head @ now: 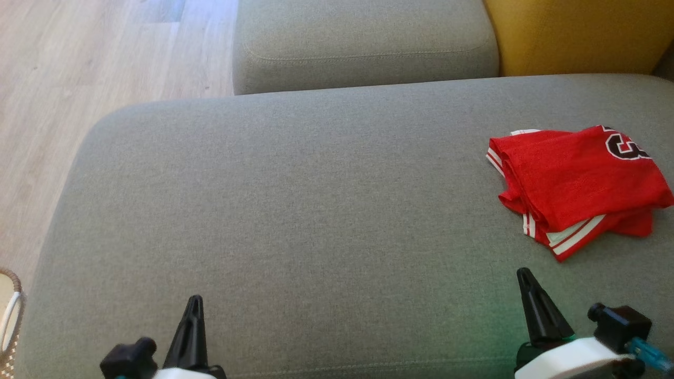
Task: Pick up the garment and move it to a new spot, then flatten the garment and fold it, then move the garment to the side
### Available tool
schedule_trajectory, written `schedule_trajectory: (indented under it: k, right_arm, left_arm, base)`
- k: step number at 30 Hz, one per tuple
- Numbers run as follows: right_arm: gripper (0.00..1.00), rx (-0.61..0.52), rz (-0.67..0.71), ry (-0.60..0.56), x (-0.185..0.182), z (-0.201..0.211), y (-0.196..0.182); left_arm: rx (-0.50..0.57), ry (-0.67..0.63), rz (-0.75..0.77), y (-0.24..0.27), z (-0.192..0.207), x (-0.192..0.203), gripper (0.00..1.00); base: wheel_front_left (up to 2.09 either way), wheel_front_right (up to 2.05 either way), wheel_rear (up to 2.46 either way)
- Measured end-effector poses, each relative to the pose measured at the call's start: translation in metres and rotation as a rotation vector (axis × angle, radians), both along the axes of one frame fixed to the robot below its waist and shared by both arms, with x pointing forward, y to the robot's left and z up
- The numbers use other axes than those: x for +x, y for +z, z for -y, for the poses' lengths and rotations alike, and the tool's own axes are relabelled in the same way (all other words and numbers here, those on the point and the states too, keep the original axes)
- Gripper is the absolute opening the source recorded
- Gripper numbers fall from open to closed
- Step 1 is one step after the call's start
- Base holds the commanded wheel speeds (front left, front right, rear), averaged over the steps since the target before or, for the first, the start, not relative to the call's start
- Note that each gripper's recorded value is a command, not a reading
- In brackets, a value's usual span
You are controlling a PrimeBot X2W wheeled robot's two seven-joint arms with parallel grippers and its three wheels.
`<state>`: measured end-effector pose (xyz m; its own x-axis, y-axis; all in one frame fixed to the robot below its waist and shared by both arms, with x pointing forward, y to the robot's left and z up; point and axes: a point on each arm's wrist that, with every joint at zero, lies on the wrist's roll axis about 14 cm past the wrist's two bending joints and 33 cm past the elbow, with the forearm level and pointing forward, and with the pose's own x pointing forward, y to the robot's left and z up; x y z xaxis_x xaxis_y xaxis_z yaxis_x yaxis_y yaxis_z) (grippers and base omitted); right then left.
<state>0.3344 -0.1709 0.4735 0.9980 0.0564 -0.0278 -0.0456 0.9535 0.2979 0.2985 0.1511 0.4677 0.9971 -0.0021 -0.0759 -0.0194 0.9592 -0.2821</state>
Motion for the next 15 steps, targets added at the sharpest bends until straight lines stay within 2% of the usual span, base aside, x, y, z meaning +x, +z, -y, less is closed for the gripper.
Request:
schedule_trajectory:
  k: [15]
  right_arm:
    - [0.0,0.158,-0.034,-0.038,0.0034,0.0059,-0.0035]
  left_arm:
    - [-0.16,0.019,-0.039,-0.0046,-0.0039,0.0097,0.0]
  base:
    - [0.0,0.0,0.0]
